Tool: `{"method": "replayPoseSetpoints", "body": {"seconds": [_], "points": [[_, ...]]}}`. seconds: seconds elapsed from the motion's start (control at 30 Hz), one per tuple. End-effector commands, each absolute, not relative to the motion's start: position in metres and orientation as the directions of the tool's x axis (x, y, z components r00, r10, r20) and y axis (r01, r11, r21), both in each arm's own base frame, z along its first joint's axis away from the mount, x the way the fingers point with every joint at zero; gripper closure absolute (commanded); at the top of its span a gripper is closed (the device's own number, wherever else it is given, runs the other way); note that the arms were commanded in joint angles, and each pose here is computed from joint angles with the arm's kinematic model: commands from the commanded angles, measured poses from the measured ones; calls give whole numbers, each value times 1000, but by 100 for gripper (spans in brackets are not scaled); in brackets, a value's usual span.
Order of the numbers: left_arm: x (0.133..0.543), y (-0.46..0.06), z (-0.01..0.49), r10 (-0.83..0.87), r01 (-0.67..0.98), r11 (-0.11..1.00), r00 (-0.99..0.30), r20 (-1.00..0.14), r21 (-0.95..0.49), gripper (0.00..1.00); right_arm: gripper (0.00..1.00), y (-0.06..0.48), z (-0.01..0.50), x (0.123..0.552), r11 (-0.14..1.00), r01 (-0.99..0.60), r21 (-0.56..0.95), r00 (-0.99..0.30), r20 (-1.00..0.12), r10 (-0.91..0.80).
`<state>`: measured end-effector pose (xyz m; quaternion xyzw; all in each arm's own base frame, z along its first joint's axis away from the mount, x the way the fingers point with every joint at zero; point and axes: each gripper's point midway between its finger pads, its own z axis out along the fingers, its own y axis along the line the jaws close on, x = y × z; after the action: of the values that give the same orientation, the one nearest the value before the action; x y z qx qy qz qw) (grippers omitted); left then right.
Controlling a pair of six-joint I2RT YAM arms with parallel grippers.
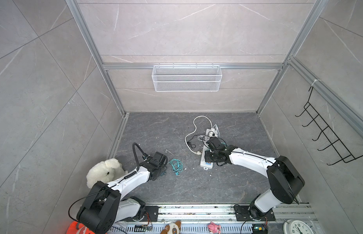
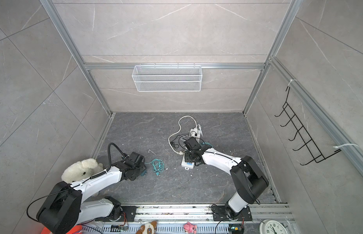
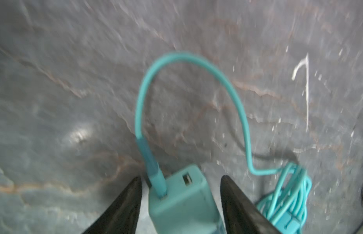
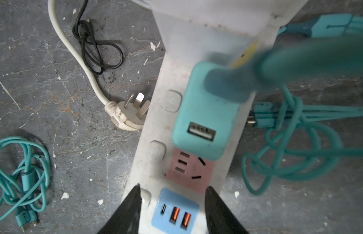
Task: Insert plugs into power strip
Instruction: Rotate the plug at the middle-left of the table, then pick up the plug from the middle-left of the table.
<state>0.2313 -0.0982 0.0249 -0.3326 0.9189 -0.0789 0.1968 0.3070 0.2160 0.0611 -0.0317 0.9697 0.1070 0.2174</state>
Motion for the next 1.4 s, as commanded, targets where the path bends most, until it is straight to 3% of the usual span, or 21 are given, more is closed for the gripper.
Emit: {"method": "replayPoseSetpoints", "body": {"seconds": [0.0,0.33,0.43,0.67,0.83,1.07,1.37], "points": [[216,-100,22,-630,-595,776,-723,-282,-209,28,47,218,66,304,972,-135,192,-903,-427,-41],[210,-111,10,-655,-618,755,-704,-274,-219,33,47,217,82,301,966,-170,193,-891,-449,-67],[211,-115,9,-660,-618,751,-700,-272,-232,45,47,218,83,300,965,-177,194,-891,-449,-73],[218,-122,18,-636,-585,772,-708,-307,-249,58,47,214,88,296,965,-179,191,-889,-453,-75],[239,-122,50,-531,-476,847,-727,-435,-239,68,47,206,97,292,971,-162,174,-887,-457,-66],[278,-125,115,-389,-310,920,-654,-649,-238,68,47,196,117,281,970,-146,193,-880,-474,-38],[330,-177,159,-173,-28,980,-608,-775,-197,69,47,164,160,260,982,-98,163,-857,-515,0]]}}
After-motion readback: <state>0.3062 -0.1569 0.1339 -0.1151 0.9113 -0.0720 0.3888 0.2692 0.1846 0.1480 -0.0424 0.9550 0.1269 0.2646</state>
